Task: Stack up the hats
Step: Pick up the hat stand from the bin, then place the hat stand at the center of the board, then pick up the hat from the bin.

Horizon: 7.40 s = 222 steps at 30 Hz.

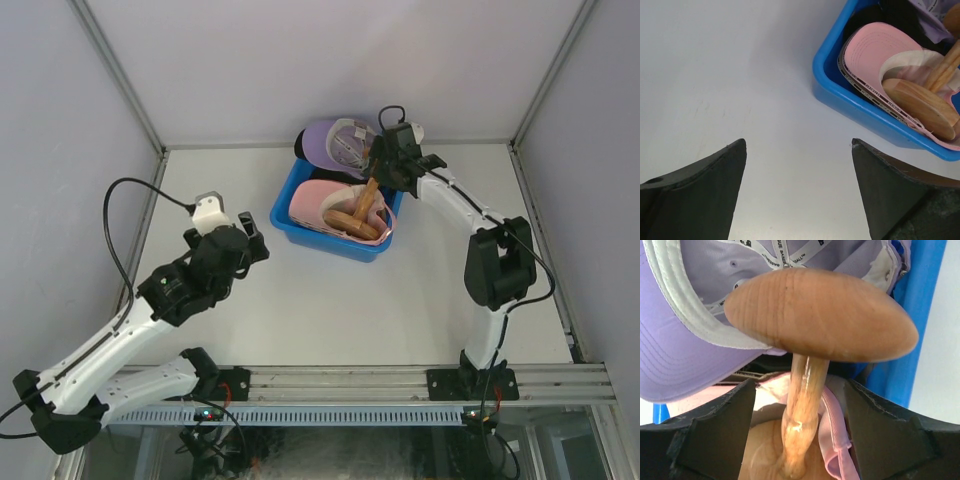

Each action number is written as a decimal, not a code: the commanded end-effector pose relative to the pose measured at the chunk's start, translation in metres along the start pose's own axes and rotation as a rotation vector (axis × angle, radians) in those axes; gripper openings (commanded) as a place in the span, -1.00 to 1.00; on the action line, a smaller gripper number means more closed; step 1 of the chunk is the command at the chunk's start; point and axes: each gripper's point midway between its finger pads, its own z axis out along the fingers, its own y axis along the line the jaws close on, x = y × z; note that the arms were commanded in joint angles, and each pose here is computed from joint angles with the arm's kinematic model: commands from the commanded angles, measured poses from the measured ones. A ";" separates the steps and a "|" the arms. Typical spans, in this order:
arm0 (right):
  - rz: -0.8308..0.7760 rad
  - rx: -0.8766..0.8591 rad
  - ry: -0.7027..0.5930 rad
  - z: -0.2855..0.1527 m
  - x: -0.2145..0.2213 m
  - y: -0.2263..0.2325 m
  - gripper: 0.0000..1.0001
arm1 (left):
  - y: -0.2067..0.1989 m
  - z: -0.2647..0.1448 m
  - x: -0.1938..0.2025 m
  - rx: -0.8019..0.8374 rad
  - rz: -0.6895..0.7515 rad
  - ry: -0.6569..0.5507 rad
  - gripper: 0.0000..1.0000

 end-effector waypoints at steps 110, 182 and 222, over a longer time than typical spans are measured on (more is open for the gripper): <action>-0.667 -0.618 -0.492 -0.169 0.262 0.208 0.07 | 0.110 -0.091 -0.050 -0.112 -0.598 -0.182 0.89; -0.754 -0.199 -0.147 0.010 0.001 0.179 0.31 | 0.008 -0.025 -0.064 0.122 -0.462 0.030 0.99; -0.895 0.050 -0.394 -0.037 -0.052 0.169 -1.00 | 0.019 -0.016 -0.058 0.139 -0.504 0.038 0.99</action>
